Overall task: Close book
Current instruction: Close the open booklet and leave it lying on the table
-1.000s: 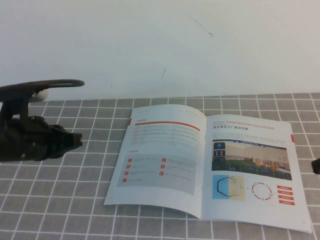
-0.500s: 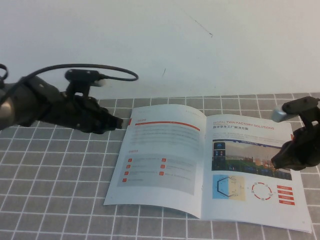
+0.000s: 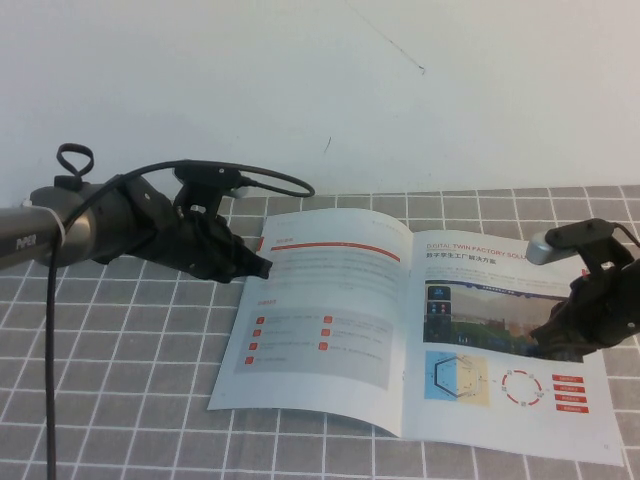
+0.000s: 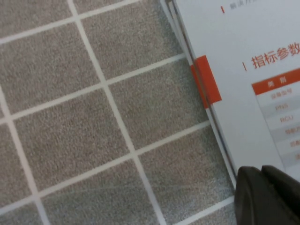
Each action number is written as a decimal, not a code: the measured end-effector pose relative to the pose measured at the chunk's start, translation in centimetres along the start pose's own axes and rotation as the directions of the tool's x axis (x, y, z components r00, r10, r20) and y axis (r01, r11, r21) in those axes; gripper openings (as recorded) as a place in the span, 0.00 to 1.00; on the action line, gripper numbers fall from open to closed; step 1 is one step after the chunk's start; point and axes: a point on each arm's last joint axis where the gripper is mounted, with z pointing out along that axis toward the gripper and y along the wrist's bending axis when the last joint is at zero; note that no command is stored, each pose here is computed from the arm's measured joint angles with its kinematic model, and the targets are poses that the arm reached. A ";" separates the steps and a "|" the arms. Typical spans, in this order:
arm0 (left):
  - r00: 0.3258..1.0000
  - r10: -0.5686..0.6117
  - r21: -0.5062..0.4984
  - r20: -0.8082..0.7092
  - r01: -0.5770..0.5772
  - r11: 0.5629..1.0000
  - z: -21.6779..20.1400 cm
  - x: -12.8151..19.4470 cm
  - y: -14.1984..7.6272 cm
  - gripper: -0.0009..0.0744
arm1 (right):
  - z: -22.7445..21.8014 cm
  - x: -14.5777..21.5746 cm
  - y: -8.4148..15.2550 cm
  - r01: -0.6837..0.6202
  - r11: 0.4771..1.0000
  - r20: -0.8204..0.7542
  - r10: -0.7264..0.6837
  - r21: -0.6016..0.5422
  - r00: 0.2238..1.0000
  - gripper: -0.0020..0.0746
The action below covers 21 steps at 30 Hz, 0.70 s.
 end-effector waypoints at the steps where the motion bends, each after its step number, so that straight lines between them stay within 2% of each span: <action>1: 1.000 0.002 -0.001 -0.001 -0.002 1.000 0.0 0.0 0.0 0.01 | 0.2 0.0 0.0 -0.002 1.000 -0.004 0.002 -0.001 1.000 0.02; 13: 0.998 0.033 0.000 -0.047 -0.033 0.999 0.0 0.4 0.0 0.01 | 0.2 -0.1 -0.1 -0.008 1.000 -0.004 0.008 -0.003 1.000 0.02; 21: 0.998 -0.035 -0.015 -0.058 0.034 0.999 -0.1 0.6 0.6 0.01 | 0.2 -0.1 -0.1 -0.008 1.000 -0.006 0.008 -0.005 1.000 0.02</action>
